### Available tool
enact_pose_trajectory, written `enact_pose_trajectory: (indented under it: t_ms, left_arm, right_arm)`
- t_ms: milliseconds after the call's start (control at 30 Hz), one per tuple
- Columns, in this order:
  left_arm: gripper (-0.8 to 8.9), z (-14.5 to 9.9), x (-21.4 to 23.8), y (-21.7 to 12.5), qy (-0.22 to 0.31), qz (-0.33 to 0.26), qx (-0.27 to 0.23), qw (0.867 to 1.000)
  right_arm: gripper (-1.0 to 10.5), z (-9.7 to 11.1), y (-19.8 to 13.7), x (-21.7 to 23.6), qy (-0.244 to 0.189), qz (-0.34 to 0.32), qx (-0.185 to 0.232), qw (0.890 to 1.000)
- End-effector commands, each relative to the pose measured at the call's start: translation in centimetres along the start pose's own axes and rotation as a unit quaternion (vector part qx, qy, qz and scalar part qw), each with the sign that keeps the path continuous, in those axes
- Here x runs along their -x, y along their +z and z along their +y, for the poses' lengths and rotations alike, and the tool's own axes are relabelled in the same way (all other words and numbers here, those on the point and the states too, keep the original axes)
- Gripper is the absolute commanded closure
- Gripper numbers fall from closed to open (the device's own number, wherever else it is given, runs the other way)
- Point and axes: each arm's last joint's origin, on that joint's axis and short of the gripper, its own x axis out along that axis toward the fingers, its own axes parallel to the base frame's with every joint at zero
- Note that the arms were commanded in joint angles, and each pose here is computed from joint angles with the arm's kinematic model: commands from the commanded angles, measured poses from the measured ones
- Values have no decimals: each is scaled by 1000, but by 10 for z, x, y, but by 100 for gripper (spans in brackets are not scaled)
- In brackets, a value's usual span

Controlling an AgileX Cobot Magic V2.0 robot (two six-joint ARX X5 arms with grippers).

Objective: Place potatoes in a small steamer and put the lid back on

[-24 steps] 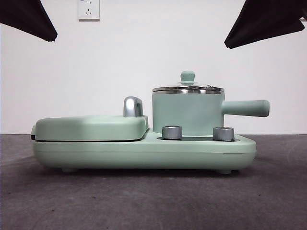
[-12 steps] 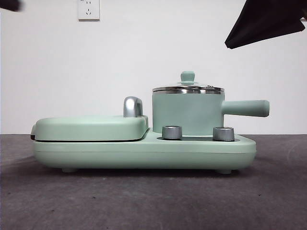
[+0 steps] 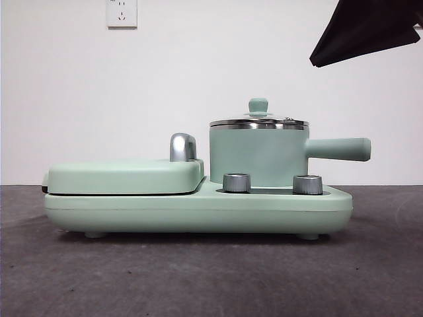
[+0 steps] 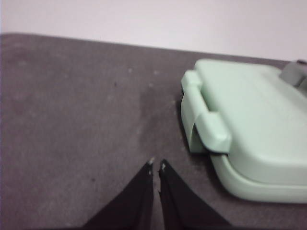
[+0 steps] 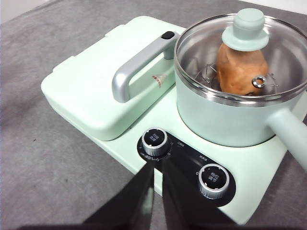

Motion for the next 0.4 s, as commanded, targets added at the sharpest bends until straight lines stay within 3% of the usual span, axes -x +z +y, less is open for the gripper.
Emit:
enact_pose_trajectory:
  t_ms: [33,400]
  left_arm:
    - [794,0,-1,-3,-6,-33,10,999]
    - [794,1,-4,-9,-7,-30,20,999]
  right_arm:
    - [922,2,6,1,5,-13,0,1000]
    - [922,2,10,2,3,-31,3,1000]
